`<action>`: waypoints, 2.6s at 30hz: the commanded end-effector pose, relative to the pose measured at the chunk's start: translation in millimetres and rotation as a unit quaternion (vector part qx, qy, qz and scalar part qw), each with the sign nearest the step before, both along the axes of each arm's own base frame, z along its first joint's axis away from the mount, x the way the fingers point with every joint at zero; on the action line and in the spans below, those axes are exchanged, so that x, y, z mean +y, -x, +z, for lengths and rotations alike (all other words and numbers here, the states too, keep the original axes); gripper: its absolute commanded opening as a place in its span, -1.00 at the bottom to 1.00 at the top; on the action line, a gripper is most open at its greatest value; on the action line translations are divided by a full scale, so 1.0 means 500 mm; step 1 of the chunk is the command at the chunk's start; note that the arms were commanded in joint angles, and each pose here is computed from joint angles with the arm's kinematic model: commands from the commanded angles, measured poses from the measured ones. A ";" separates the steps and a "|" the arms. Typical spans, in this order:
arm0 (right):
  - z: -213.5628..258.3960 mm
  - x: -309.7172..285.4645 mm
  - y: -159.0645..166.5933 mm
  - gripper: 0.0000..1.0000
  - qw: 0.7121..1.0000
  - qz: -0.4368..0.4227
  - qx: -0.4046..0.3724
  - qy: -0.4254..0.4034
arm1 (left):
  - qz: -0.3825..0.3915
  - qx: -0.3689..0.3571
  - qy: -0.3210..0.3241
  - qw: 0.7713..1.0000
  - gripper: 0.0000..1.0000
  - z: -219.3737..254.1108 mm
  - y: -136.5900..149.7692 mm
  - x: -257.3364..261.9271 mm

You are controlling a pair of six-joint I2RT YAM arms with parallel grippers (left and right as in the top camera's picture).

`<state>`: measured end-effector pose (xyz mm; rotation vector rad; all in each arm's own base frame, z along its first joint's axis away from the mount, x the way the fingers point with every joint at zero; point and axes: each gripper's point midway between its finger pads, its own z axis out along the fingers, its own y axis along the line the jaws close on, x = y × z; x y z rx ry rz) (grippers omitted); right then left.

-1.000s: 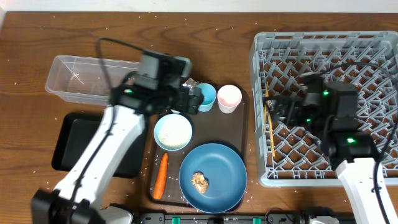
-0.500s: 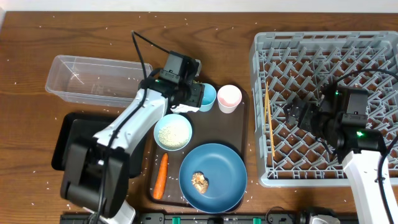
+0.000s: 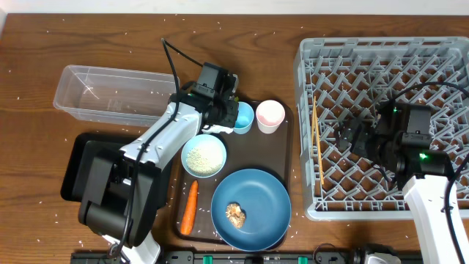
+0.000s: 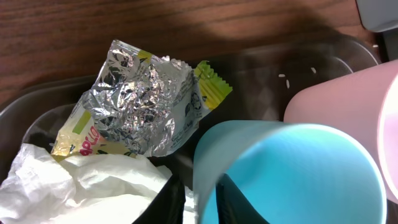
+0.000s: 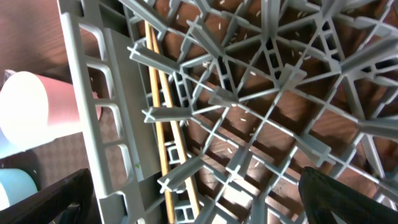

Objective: Sort waste into correct bins and load items into the dishwasher rack
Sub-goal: 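Reach the left gripper to the blue cup and grasp it, then hand the blue cup from the left gripper to the right gripper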

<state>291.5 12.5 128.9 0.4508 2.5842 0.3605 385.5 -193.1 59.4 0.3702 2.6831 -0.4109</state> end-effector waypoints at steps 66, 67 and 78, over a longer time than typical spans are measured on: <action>0.407 0.394 0.141 0.76 0.702 0.539 -0.363 -0.292 | -0.320 -0.032 0.453 0.831 -0.87 0.543 0.298 -0.130; 0.406 0.397 0.137 0.74 0.705 0.536 -0.364 -0.287 | -0.322 -0.033 0.453 0.831 -0.87 0.544 0.300 -0.132; 0.425 0.420 0.151 -0.25 0.679 0.556 -0.389 -0.279 | -0.321 -0.041 0.445 0.835 -0.87 0.540 0.296 -0.138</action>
